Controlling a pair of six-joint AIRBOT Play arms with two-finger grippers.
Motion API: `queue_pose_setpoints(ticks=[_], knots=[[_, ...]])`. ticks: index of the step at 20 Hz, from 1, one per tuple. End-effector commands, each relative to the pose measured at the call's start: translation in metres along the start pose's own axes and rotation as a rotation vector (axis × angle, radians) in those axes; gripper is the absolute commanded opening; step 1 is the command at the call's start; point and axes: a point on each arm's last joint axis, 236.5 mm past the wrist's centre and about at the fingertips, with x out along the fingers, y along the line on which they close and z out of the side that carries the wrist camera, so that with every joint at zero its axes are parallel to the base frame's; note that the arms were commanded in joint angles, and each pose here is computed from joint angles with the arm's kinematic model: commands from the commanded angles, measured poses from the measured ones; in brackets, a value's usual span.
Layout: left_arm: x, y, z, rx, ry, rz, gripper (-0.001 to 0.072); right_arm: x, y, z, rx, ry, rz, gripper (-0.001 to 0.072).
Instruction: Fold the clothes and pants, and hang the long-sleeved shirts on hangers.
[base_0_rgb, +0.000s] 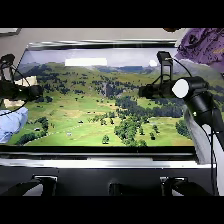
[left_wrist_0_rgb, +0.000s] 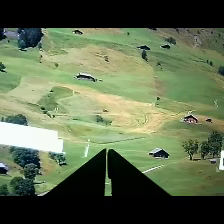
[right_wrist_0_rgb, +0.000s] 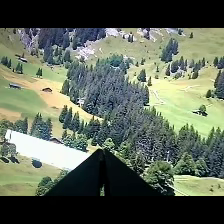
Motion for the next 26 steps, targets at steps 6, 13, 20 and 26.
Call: queue_pose_setpoints(ticks=[6,13,20,26], knots=[[-0.013,0.138,-0.002,-0.256,-0.024,0.289,0.0720,0.000,0.001,0.000,0.000,-0.001,0.001,0.0040],[0.013,0.280,-0.055,-0.599,-0.090,0.413,0.0720,0.000,0.001,-0.002,0.002,0.010,0.004,0.0040],[0.101,0.308,-0.099,-0.654,0.048,0.400,0.0720,0.000,0.001,-0.002,0.002,0.007,0.003,0.0041],[0.096,0.266,-0.086,-0.721,0.051,0.291,0.0023,0.000,0.001,-0.003,0.031,0.012,0.004,0.0042]])
